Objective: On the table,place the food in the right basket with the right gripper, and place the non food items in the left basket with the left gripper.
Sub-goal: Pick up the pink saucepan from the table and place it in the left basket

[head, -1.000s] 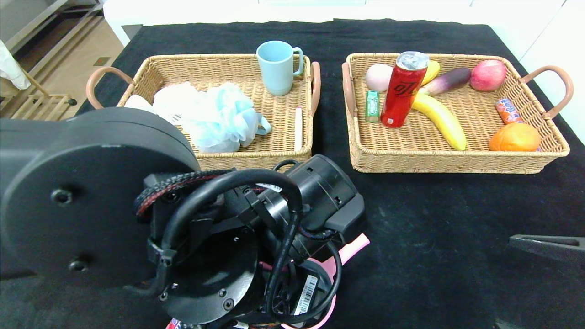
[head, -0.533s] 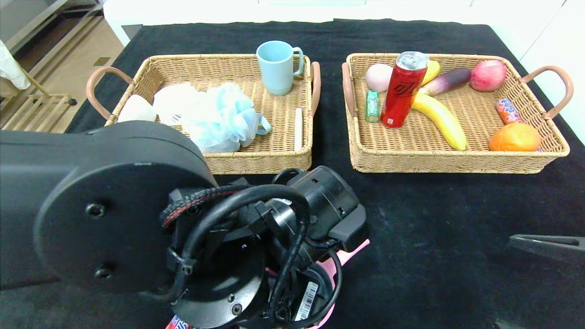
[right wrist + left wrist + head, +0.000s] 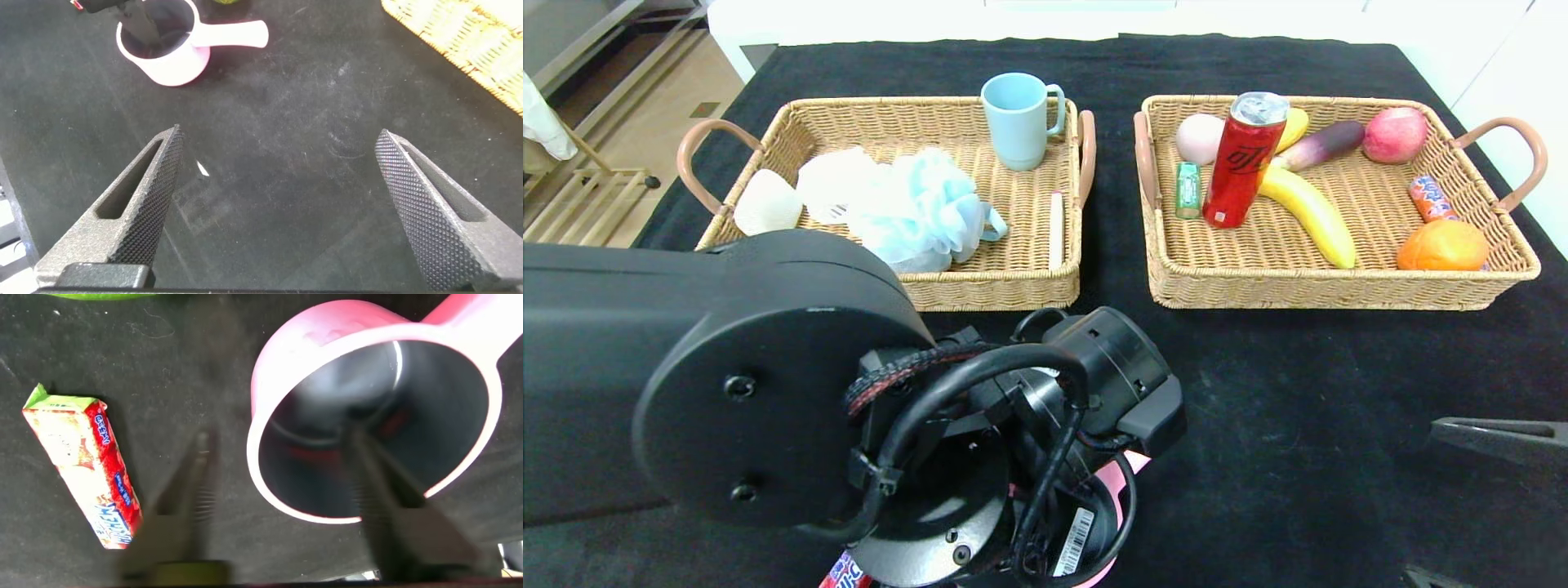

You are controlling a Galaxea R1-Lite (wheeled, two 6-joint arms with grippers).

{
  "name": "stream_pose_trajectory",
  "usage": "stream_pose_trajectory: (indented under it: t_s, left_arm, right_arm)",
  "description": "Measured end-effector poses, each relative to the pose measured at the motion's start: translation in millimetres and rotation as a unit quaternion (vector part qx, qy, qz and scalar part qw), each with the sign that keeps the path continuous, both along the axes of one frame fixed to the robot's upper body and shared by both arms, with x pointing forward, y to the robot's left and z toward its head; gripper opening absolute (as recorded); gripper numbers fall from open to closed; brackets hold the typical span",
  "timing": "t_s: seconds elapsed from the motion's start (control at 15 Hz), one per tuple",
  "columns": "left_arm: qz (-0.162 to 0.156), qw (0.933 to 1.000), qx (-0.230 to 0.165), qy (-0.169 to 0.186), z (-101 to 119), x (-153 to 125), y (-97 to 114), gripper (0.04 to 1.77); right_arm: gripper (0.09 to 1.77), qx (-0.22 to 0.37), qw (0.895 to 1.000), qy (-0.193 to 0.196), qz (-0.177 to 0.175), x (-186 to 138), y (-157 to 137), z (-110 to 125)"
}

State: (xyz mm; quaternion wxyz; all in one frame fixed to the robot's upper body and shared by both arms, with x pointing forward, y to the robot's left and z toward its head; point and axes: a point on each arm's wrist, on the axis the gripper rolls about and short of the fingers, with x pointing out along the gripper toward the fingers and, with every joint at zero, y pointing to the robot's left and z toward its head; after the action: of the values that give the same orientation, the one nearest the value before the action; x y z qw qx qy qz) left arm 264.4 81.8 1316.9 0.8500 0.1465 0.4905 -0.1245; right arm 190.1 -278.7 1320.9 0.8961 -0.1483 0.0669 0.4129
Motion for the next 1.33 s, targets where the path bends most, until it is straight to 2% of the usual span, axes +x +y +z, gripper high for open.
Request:
stream_pose_trajectory:
  t_s: [0.13,0.2,0.27,0.67,1.07,1.33]
  left_arm:
    - [0.001,1.0,0.0,0.001,-0.4,0.4,-0.1,0.79]
    - [0.0,1.0,0.001,0.002,-1.0,0.4,-0.2,0.55]
    - [0.0,1.0,0.001,0.002,-1.2,0.5,-0.3,0.14]
    - [0.003,0.9999,-0.009,-0.01,-1.8,3.1,-2.6,0.15]
    - [0.003,0.9999,-0.008,-0.008,-2.5,1.7,-1.4,0.15]
    - [-0.004,0.9995,-0.026,-0.017,10.5,-5.0,5.3,0.15]
  right_arm:
    - [1.71,-0.001,1.0,0.001,0.0,0.6,0.2,-0.3]
    - [1.71,-0.001,1.0,0.001,0.0,0.7,0.2,-0.4]
    - [1.71,-0.001,1.0,0.002,0.0,0.9,0.3,-0.5]
    - [1.71,-0.002,1.0,0.003,0.0,0.9,0.3,-1.0]
    - [1.71,-0.001,1.0,0.002,-0.001,0.5,0.2,-0.7]
    - [1.71,0.002,1.0,-0.003,-0.001,-0.9,-0.6,1.3]
